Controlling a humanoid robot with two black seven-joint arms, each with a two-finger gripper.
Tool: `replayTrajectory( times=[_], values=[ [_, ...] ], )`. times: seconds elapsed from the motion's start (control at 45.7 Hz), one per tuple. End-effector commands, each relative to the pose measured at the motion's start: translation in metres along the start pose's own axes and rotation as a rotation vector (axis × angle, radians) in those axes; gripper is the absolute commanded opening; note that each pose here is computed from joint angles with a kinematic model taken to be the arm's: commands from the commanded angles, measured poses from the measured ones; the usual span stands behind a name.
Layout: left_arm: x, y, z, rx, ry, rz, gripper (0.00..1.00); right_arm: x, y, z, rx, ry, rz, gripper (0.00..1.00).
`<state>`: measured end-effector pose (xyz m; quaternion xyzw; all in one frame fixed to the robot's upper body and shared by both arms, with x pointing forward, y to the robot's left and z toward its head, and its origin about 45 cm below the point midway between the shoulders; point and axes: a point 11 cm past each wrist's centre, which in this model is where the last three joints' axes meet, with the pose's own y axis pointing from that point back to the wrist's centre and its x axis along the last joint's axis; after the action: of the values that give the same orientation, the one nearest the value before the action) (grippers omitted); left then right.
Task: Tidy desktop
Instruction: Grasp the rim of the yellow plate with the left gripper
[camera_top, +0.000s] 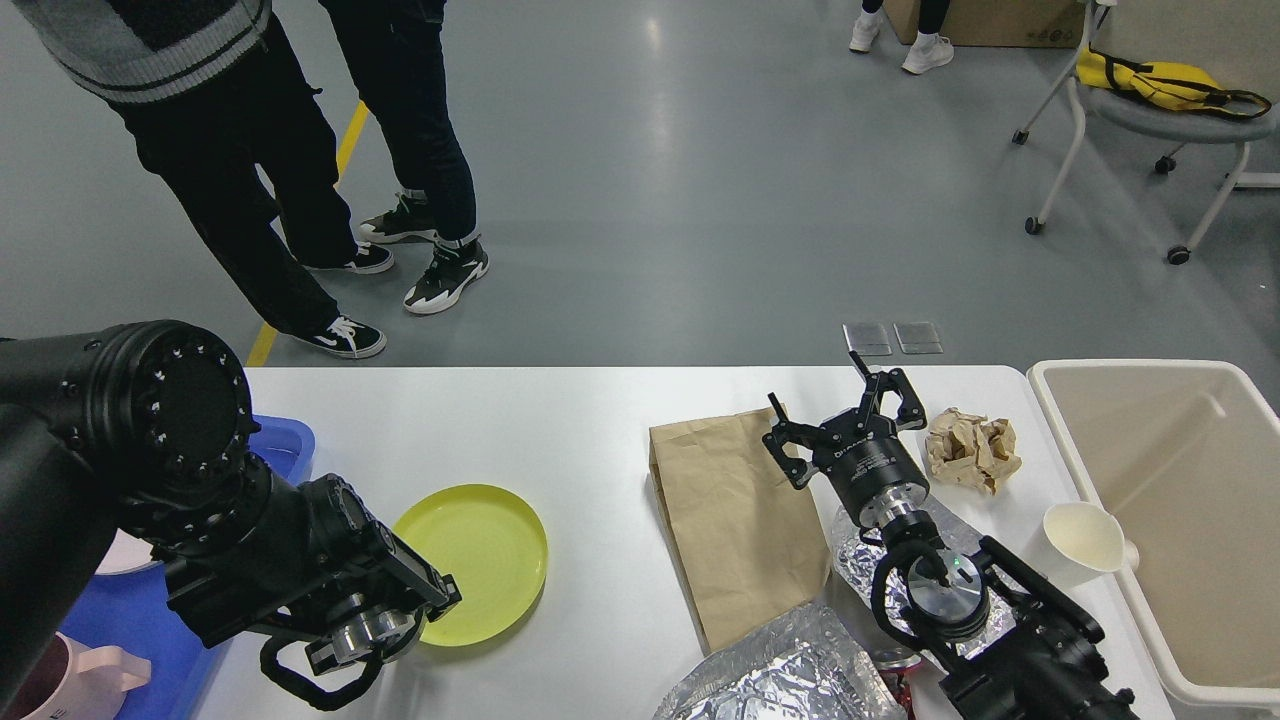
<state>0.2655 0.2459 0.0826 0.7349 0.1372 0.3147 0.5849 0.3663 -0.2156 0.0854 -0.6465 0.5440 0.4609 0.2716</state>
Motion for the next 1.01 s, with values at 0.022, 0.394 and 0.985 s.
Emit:
replayTrajectory(
  times=[0.022,0.394,0.985],
  values=[
    [0.001,-0.0027,0.0004,-0.001,0.005,0.009,0.32,0.0002,0.0,-0.0002,0.001,0.0,0.001,1.0],
    [-0.0008,-0.0047,0.002,-0.005,0.004,0.01,0.26,-0.0003,-0.0001,-0.0002,0.001,0.0,-0.001,1.0],
    [-0.0021,-0.0081,-0.0027,0.005,-0.003,0.009,0.16,0.0002,0.0,-0.0002,0.001,0.0,0.001,1.0]
  ],
)
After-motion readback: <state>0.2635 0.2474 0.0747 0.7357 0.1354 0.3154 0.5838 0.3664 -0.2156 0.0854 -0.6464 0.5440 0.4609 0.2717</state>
